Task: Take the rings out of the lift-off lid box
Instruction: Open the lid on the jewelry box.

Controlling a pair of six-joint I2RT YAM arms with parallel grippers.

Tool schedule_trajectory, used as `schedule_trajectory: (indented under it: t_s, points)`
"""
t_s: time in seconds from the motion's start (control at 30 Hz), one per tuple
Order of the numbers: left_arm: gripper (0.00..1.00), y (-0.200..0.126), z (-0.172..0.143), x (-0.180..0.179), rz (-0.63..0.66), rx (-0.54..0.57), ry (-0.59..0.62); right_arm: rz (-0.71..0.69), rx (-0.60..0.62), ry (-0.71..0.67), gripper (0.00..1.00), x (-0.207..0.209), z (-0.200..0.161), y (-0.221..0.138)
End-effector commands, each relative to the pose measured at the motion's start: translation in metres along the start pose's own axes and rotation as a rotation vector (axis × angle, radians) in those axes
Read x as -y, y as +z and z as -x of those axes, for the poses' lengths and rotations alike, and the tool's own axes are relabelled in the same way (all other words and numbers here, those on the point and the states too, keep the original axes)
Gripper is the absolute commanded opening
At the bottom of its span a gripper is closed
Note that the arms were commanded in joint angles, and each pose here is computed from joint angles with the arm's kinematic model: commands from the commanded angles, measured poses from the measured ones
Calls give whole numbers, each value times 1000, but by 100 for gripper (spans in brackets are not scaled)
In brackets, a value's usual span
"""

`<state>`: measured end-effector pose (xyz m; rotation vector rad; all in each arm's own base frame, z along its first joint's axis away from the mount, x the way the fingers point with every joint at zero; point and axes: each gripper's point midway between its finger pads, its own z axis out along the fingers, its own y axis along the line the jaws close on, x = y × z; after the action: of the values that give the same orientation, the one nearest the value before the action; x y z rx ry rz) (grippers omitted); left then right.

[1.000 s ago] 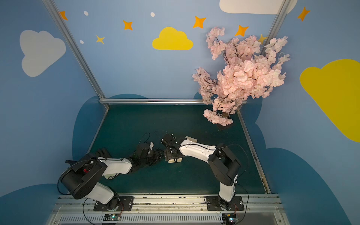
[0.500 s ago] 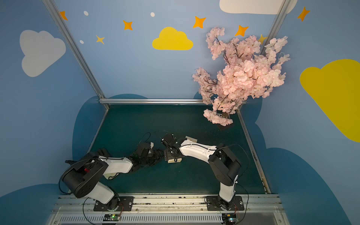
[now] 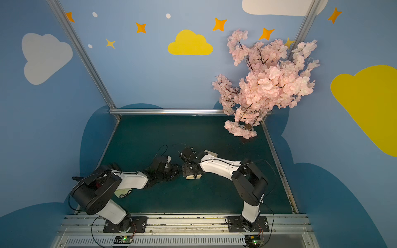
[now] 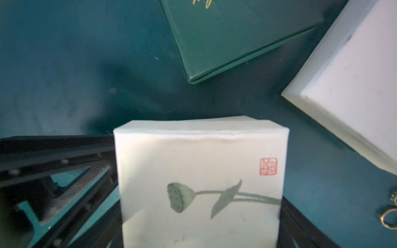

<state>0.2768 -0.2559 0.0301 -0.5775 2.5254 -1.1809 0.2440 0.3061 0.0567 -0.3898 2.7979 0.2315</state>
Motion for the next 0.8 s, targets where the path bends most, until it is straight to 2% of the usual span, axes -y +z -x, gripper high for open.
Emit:
schedule_trajectory:
  t_s: [0.0, 0.37, 0.57, 0.77]
  points:
    - [54, 0, -35, -86, 295, -111, -74, 81, 25, -10, 88, -16, 3, -13]
    - [55, 3, -36, -87, 295, -126, -78, 115, 22, -9, 89, -20, 1, -13]
    - [55, 3, -37, -90, 306, -126, -86, 27, 15, 5, 89, -3, 0, -13]
    - [59, -3, -36, -97, 333, -127, -105, 12, 26, -4, 89, -1, 3, -20]
